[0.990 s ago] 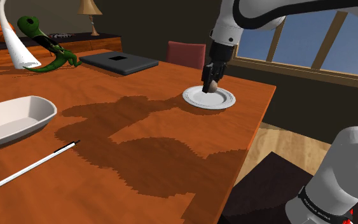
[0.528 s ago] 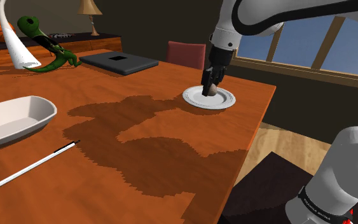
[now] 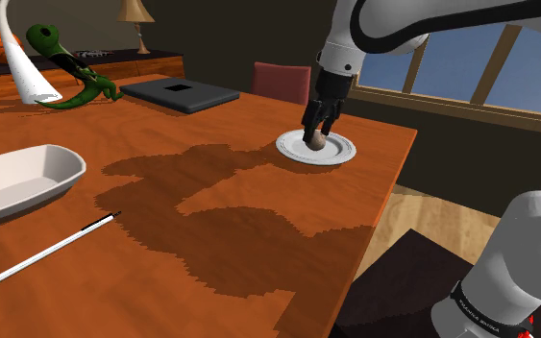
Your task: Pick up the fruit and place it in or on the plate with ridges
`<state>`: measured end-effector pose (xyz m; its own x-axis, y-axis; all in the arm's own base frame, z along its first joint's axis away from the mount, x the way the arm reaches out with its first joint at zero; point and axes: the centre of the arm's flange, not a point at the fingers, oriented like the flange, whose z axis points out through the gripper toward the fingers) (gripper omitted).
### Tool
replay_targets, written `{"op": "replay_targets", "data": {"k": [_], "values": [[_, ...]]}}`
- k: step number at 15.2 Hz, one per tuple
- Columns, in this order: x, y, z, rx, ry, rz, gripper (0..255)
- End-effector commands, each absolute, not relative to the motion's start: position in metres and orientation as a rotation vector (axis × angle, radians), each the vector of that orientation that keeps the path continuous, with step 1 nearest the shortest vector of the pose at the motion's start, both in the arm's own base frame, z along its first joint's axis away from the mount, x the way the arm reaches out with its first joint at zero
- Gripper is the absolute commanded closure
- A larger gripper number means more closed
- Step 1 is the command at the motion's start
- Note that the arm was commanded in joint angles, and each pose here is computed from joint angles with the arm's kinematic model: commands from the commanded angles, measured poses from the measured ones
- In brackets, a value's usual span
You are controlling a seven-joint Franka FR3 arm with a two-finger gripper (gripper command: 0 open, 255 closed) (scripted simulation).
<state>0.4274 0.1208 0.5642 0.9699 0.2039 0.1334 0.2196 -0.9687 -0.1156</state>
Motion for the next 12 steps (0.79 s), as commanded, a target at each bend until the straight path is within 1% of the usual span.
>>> {"op": "replay_targets", "data": {"k": [1, 4, 12], "values": [[0.426, 0.119, 0.577, -2.989, -0.323, -0.182, 0], [0.422, 0.114, 0.613, -2.989, -0.323, -0.182, 0], [0.422, 0.114, 0.613, -2.989, -0.323, -0.182, 0]]}}
